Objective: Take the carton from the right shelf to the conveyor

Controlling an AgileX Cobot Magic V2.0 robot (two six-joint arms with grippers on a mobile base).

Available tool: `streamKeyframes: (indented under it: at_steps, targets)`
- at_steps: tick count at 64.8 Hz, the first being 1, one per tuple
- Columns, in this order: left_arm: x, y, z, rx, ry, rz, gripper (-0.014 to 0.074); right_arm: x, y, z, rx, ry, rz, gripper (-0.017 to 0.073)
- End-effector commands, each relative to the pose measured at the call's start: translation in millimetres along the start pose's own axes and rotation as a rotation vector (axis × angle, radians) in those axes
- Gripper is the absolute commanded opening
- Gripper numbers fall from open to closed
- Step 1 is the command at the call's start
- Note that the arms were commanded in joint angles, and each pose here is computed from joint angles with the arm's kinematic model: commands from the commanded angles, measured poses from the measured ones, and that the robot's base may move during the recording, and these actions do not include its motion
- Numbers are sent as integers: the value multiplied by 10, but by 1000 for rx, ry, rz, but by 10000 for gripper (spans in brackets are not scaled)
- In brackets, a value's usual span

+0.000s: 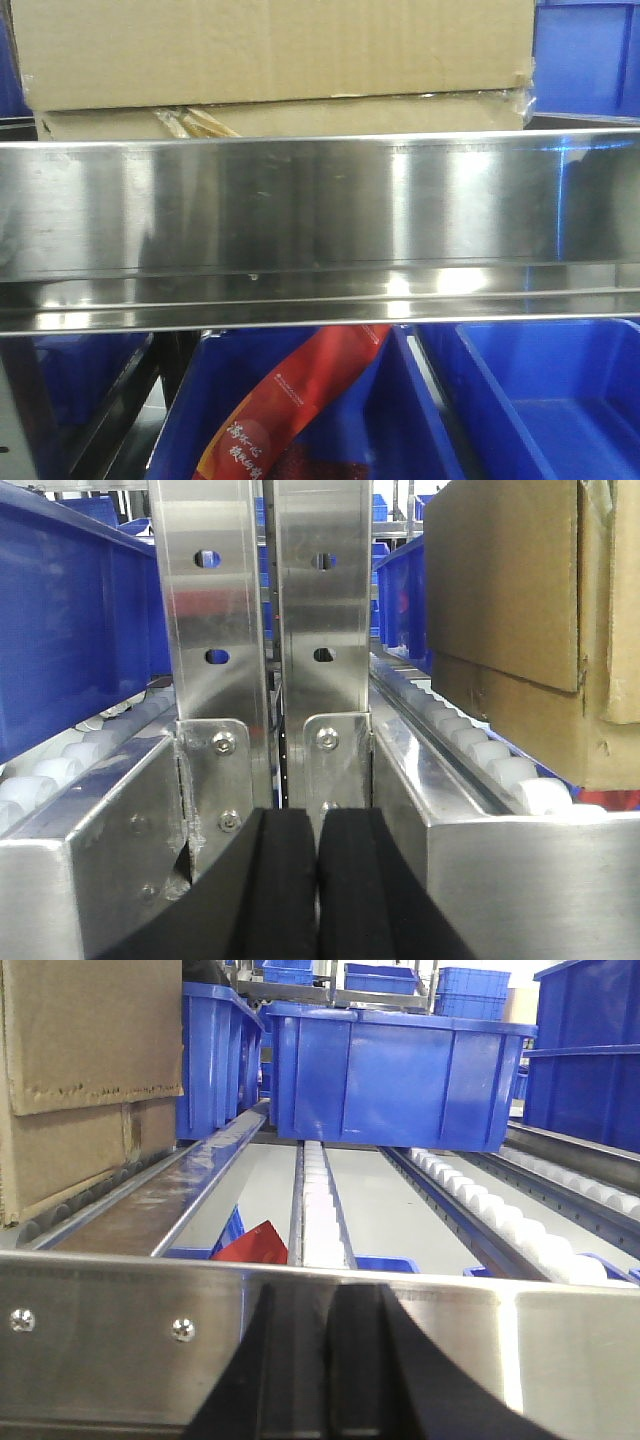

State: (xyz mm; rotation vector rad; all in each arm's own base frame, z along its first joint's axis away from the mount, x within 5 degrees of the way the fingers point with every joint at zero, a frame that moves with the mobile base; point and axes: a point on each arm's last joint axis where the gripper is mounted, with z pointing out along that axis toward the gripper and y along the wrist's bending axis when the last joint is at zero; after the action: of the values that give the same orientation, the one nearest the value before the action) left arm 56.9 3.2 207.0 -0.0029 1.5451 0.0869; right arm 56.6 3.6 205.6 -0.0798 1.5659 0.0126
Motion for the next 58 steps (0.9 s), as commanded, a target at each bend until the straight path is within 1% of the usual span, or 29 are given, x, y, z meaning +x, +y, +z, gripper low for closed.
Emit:
streamKeyframes:
  at_steps: [1,28,42,49,54,58]
  targets:
    - [-30,2,-5,-2,-25,1,-3,-22,-2,-3,2,-26,-6,-75]
    - [-30,2,-5,-2,-25,1,-3,-22,-2,-3,2,-26,-6,-75]
    - [-33,2,-5,-2,-29,7,-3,-52,-6,-4,6,-59,-6,-75]
    - [-56,3,-6,-3,-54,7,-3,-69,-8,-5,8,-77,-6,-75]
    - [-106,6,-10,-6,-109,1,-3,-95,-11,-7,12,-105,-6,-75]
    - [-127,9,-13,-7,-133,-25,-3,-123,-14,-11,15,-136,-6,-75]
